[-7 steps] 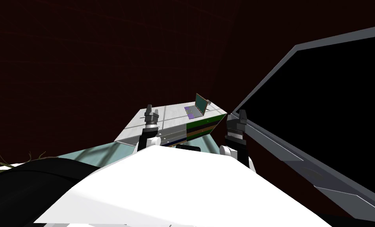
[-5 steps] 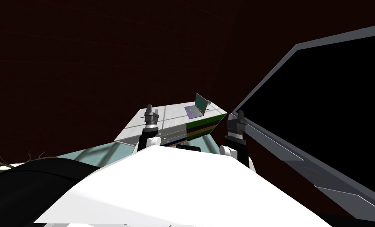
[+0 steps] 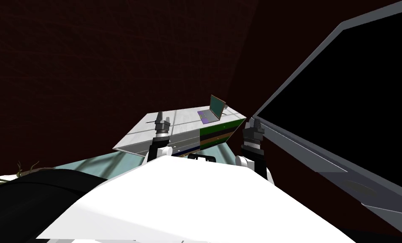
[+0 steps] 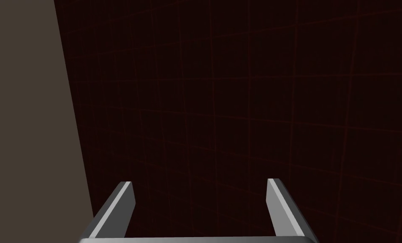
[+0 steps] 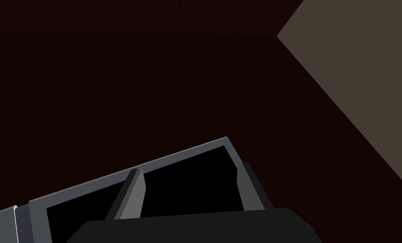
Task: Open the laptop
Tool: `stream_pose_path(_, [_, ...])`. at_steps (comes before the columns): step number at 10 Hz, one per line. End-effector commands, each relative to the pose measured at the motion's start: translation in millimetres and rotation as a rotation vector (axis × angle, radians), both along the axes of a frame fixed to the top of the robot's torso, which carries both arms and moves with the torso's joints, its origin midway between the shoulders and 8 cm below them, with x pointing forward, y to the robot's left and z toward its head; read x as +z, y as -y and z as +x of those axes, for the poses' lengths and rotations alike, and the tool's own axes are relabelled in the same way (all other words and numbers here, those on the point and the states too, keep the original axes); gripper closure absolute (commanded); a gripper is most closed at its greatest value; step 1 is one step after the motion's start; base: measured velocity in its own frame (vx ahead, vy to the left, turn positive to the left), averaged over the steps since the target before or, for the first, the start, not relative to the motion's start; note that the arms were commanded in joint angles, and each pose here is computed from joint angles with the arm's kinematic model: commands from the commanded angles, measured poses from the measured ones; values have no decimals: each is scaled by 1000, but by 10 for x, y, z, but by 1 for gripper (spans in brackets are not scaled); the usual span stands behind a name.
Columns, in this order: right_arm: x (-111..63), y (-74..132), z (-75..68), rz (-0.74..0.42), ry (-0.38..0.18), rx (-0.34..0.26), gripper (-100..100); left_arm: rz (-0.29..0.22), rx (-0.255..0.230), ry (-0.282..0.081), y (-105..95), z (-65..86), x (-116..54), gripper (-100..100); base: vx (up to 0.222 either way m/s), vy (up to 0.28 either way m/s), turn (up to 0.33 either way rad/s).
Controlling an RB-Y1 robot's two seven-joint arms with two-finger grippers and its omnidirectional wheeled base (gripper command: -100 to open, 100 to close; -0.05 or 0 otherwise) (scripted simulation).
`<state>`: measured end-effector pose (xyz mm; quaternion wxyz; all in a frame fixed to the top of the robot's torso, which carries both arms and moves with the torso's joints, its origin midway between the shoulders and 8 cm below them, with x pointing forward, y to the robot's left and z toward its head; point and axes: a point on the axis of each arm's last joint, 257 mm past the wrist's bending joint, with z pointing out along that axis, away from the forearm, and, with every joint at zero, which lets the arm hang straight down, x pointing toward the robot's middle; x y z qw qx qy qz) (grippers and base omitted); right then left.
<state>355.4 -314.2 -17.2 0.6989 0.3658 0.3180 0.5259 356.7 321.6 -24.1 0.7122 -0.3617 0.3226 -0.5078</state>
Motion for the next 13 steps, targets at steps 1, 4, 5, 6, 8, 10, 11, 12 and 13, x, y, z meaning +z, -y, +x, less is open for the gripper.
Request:
stream_pose_path(1, [0,0,0,0,0,0,0,0,0,0,0,0,0,0,0,0,0])
stream_pose_path(4, [-52,-9,18,-84,-37,16,-100,0,0,0,0,1,-2,0,3,4,19])
stream_pose_path(5, [-87,4,22,-123,-57,17,-100,0,0,-1,0,1,-3,0,1,10,47])
stream_pose_path(6, [-128,27,26,-165,-79,15,-100,0,0,-1,0,1,-3,0,3,13,45])
stream_pose_path(8, [-221,101,27,-262,-132,4,-100,0,0,-1,0,1,-3,0,6,17,69])
stream_pose_path(10, [-319,210,17,-368,-189,-16,-100,0,0,-1,0,1,-3,0,9,21,75])
stream_pose_path(11, [-366,277,8,-424,-219,-29,-100,0,0,-1,0,1,-3,0,9,24,98])
stream_pose_path(12, [-410,351,-3,-481,-249,-43,-100,0,0,-1,0,1,-3,0,9,22,96])
stream_pose_path(13, [-407,344,1,-489,-249,-39,-100,0,0,-1,0,1,-3,0,6,16,20])
